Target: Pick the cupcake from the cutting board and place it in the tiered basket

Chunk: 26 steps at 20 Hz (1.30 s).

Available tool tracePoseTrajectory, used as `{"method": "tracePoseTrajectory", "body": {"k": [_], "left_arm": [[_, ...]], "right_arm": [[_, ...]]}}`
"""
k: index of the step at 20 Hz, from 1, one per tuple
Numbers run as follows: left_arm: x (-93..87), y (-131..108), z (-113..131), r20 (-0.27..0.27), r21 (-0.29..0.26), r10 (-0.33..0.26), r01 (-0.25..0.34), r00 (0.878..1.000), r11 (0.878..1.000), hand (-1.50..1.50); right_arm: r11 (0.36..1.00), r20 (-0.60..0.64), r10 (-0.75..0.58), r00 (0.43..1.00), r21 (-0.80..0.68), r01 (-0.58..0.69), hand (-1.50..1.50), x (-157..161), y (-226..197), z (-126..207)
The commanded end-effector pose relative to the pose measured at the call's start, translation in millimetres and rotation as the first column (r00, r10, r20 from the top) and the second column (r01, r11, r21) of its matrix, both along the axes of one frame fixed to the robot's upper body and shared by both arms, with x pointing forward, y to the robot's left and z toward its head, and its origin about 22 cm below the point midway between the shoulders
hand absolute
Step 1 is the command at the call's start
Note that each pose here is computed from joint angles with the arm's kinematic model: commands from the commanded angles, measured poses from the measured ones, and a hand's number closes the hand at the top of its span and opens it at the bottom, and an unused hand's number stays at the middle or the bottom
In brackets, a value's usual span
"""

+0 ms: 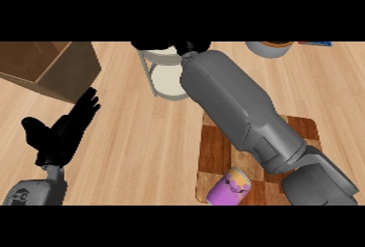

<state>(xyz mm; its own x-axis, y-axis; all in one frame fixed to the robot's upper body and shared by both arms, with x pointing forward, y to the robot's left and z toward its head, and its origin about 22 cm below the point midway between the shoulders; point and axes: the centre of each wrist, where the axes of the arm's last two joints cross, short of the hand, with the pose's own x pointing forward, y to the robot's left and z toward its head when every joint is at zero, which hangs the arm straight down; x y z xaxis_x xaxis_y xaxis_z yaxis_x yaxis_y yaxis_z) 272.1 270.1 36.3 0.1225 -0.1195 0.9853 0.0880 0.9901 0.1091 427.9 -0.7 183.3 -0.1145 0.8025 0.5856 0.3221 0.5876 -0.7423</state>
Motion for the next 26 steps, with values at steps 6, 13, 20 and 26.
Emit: {"method": "tracePoseTrajectory", "body": {"k": [6, 13, 20, 26], "left_arm": [[-2.7, -2, 3, 0.006, 0.0, -0.002, 0.002, 1.0, 1.0, 0.0], [3.9, 2, 7, 0.006, -0.005, -0.019, 0.019, 1.0, 1.0, 0.0], [9.8, -3, 10, 0.006, -0.001, -0.002, 0.002, 1.0, 1.0, 0.0], [-4.2, 11, -1, -0.011, -0.006, 0.028, -0.028, 1.0, 1.0, 0.0]], "right_arm": [[1.0, 0.033, -0.008, 0.999, -0.007, 0.009, -1.5, 11, -9, -13], [0.977, 0.071, -0.029, 0.997, 0.214, 0.013, -1.5, 12, -9, -1], [0.868, 0.108, -0.066, 0.992, 0.497, 0.003, -1.5, 8, -13, 9], [0.745, 0.169, -0.16, 0.973, 0.667, 0.006, -1.5, 14, -34, 23]]}}
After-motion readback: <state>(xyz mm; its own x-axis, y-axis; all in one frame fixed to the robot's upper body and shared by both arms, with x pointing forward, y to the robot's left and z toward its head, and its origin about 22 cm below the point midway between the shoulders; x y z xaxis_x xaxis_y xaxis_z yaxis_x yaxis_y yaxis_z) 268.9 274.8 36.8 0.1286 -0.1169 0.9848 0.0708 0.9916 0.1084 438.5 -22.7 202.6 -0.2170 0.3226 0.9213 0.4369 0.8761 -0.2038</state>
